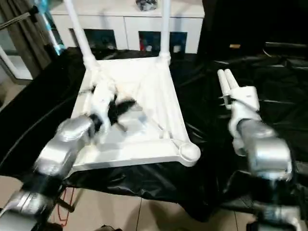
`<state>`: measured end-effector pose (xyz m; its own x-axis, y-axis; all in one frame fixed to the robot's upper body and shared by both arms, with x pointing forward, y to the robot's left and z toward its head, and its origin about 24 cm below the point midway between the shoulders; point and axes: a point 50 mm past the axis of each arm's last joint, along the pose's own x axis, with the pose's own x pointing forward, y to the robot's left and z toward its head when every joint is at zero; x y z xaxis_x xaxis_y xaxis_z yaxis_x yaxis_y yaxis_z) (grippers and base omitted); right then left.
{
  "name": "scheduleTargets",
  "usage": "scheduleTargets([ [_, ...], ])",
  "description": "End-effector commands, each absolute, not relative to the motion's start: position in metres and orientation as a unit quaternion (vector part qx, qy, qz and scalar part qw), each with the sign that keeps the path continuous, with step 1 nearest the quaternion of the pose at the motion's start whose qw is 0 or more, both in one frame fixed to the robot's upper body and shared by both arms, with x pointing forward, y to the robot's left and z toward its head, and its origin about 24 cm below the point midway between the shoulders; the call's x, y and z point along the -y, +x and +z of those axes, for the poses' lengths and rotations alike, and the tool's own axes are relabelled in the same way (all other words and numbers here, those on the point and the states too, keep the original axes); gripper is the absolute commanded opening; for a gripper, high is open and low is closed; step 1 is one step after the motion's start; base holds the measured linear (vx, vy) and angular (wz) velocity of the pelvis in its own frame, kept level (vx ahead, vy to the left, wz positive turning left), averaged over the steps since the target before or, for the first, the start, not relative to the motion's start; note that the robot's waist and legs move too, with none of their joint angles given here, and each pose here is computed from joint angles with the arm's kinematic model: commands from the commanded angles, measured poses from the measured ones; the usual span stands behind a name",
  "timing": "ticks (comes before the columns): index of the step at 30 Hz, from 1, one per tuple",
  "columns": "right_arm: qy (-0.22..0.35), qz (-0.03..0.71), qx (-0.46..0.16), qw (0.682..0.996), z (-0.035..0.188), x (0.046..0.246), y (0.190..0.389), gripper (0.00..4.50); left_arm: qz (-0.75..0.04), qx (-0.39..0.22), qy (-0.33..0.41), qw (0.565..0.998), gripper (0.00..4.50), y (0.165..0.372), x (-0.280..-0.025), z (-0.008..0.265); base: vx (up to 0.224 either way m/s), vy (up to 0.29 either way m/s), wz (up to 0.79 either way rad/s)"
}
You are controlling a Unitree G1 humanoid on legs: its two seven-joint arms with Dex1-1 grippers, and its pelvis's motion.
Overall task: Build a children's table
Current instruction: Rotate table base, then pick table leg
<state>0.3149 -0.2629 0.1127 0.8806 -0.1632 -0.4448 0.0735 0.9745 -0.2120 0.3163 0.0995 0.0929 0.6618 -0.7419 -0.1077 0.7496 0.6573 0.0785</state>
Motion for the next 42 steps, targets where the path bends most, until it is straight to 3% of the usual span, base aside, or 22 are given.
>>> scheduleTargets([
  [1, -0.086, -0.067, -0.229, 0.967, 0.117, 0.265, 0.32, 1.41, -0.441, -0.028, 0.059, 0.895, 0.8, 0.311, -0.093, 0.101, 0.0, 0.0, 0.0],
  [9, -0.059, -0.048, -0.264, 0.962, 0.115, 0.282, 0.35, 2.02, -0.504, -0.05, 0.059, 0.86, 1.35, 0.283, -0.085, 0.116, 0.0, 0.0, 0.0],
  [14, -0.079, -0.05, -0.277, 0.956, 0.114, 0.288, 0.363, 2.39, -0.513, -0.06, 0.064, 0.854, 1.72, 0.275, -0.087, 0.123, 0.0, 0.0, 0.0],
  [17, -0.073, -0.048, -0.294, 0.952, 0.112, 0.288, 0.365, 2.76, -0.512, -0.059, 0.072, 0.854, 2.1, 0.277, -0.086, 0.124, 0.0, 0.0, 0.0],
  [19, -0.066, -0.044, -0.303, 0.95, 0.111, 0.29, 0.366, 2.75, -0.514, -0.066, 0.077, 0.851, 2.11, 0.276, -0.085, 0.123, 0.0, 0.0, 0.0],
  [21, -0.061, -0.041, -0.314, 0.946, 0.108, 0.291, 0.366, 2.75, -0.522, -0.076, 0.082, 0.846, 2.5, 0.273, -0.084, 0.121, 0.0, 0.0, 0.0],
  [27, -0.071, -0.039, -0.373, 0.924, 0.094, 0.296, 0.361, 2.75, -0.545, -0.093, 0.091, 0.829, 2.5, 0.263, -0.085, 0.12, 0.0, 0.0, 0.0],
  [42, -0.056, -0.044, -0.401, 0.913, 0.09, 0.302, 0.357, 2.75, -0.55, -0.106, 0.09, 0.824, 2.5, 0.262, -0.086, 0.119, 0.0, 0.0, 0.0],
])
